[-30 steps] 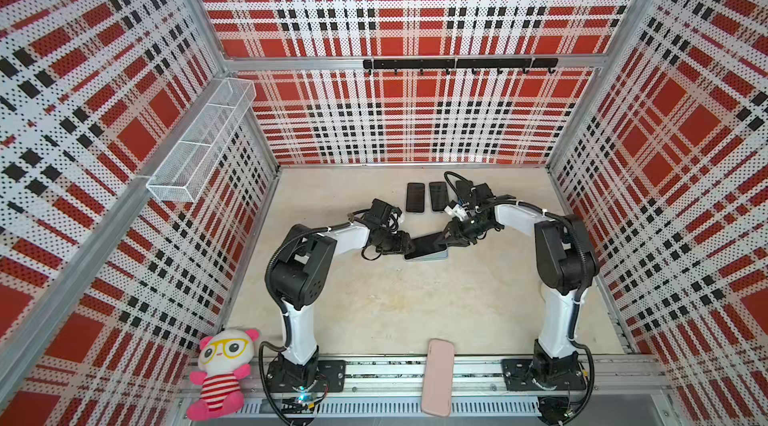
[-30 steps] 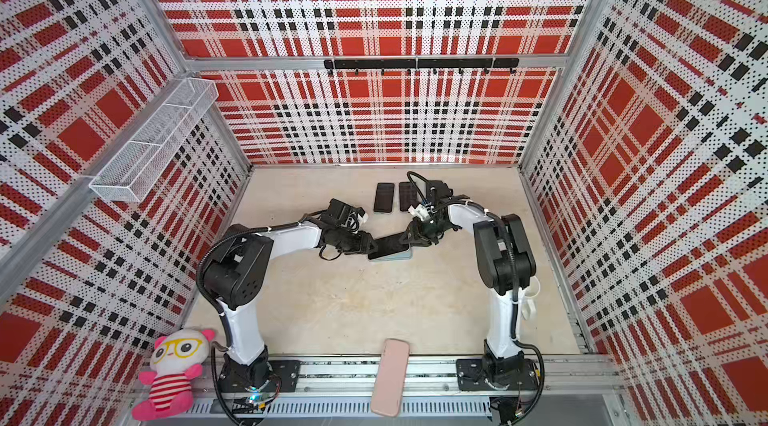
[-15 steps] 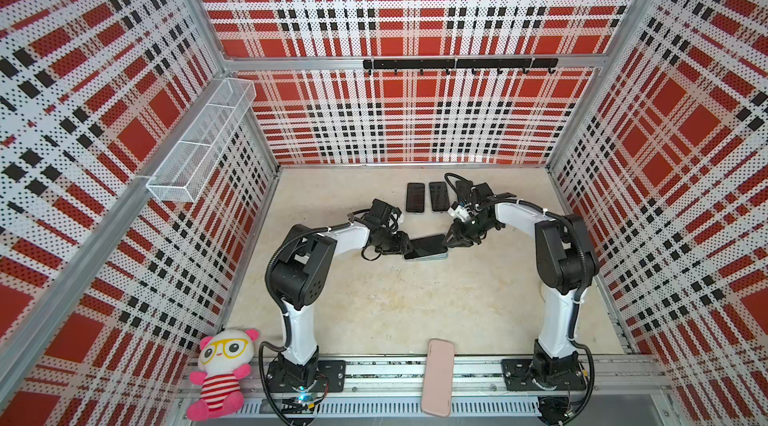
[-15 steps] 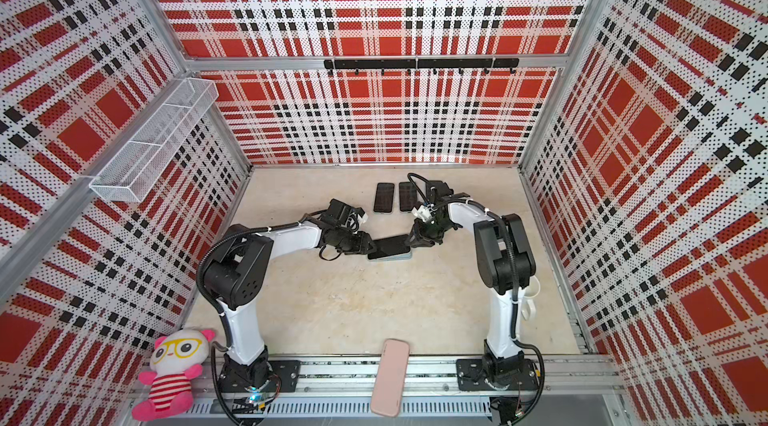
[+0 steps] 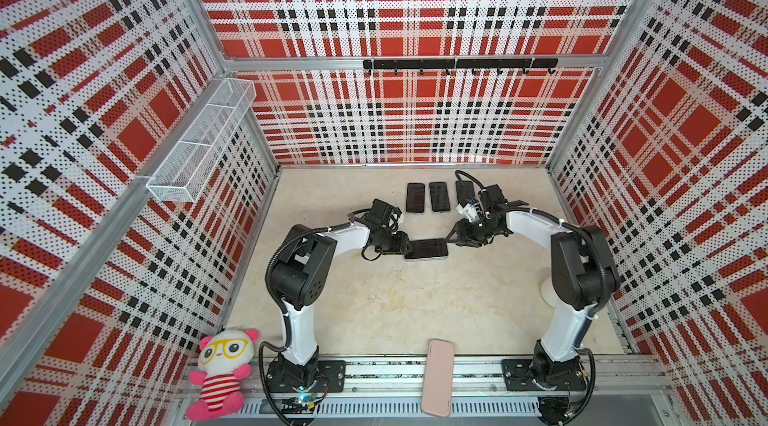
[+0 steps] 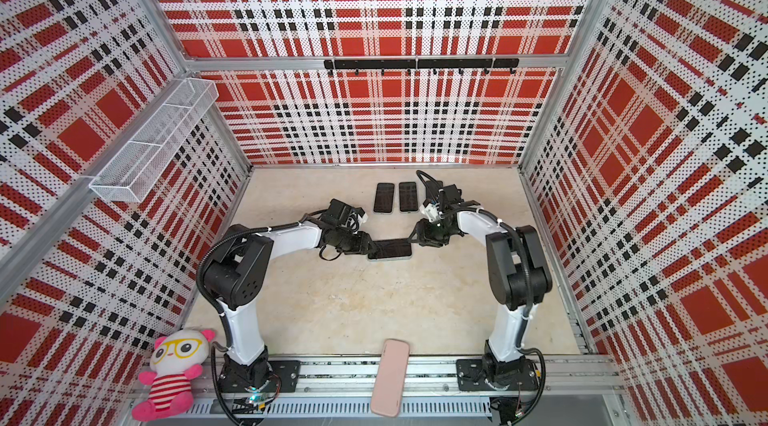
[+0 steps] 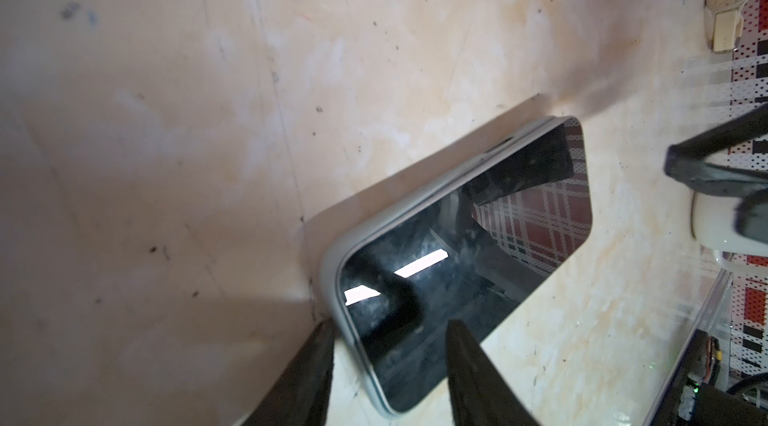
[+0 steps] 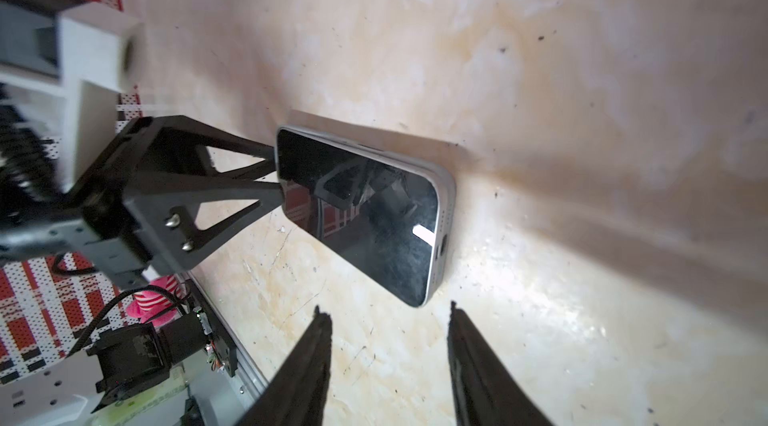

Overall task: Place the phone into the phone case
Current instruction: 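Lower the phone into the case with the right gripper while the left holds it, then press the phone edges into the case rim with both grippers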

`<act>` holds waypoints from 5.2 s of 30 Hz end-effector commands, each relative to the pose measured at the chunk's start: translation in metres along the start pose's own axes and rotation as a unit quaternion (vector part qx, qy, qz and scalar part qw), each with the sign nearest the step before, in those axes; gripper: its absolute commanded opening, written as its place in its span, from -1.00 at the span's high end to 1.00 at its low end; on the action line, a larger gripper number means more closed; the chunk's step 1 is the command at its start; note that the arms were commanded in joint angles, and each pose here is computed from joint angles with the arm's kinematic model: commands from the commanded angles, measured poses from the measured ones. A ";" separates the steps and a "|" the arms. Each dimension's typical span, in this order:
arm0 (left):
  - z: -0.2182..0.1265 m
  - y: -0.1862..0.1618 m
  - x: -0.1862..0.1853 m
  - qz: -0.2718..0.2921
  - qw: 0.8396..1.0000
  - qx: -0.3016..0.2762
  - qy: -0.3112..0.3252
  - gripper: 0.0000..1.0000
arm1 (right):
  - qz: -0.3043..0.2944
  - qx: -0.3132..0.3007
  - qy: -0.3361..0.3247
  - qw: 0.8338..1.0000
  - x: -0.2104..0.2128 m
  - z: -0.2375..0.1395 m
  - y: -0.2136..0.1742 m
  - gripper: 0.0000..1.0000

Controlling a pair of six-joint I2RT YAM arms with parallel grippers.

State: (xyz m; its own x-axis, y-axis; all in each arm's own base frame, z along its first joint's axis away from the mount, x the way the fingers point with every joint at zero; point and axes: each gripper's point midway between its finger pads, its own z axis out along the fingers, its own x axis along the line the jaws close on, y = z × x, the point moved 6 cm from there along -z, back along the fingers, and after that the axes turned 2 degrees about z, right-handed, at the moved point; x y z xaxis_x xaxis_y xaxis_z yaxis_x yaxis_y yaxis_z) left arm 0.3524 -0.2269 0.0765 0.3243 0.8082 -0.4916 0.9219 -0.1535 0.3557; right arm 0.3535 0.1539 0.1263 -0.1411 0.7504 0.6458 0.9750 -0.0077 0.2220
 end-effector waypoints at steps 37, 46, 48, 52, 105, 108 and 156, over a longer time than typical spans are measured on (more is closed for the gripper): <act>0.025 -0.024 0.022 -0.016 0.997 0.062 0.035 0.21 | 0.008 -0.008 -0.051 0.999 -0.007 0.037 -0.022 0.58; 0.025 -0.025 0.021 -0.014 0.997 0.063 0.034 0.24 | 0.015 -0.010 -0.026 1.000 -0.003 0.046 -0.022 0.54; 0.025 -0.025 0.021 -0.014 0.997 0.064 0.034 0.24 | 0.018 -0.002 -0.029 0.999 -0.007 0.052 -0.024 0.58; 0.024 -0.024 0.021 -0.013 0.997 0.063 0.034 0.25 | 0.021 0.010 -0.050 0.998 -0.014 0.058 -0.028 0.70; 0.039 -0.034 0.034 -0.035 0.995 0.086 0.046 0.61 | 0.033 0.332 -0.289 0.897 -0.078 0.162 -0.204 0.86; 0.037 -0.032 0.034 -0.034 0.995 0.082 0.049 0.62 | 0.019 0.307 -0.290 0.906 -0.068 0.151 -0.188 0.89; 0.011 -0.007 0.031 -0.022 0.997 0.032 0.064 0.60 | 0.025 0.157 -0.253 0.954 -0.025 0.113 -0.064 0.76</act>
State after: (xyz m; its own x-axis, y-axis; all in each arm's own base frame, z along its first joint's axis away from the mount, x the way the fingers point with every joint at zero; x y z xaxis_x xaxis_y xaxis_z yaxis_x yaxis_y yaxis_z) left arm 0.3720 -0.2130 0.0719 0.2843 0.8458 -0.4514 0.9272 -0.1229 0.3538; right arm 0.3379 0.2135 0.0843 -0.0830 0.9550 0.2848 0.9960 0.0702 0.0550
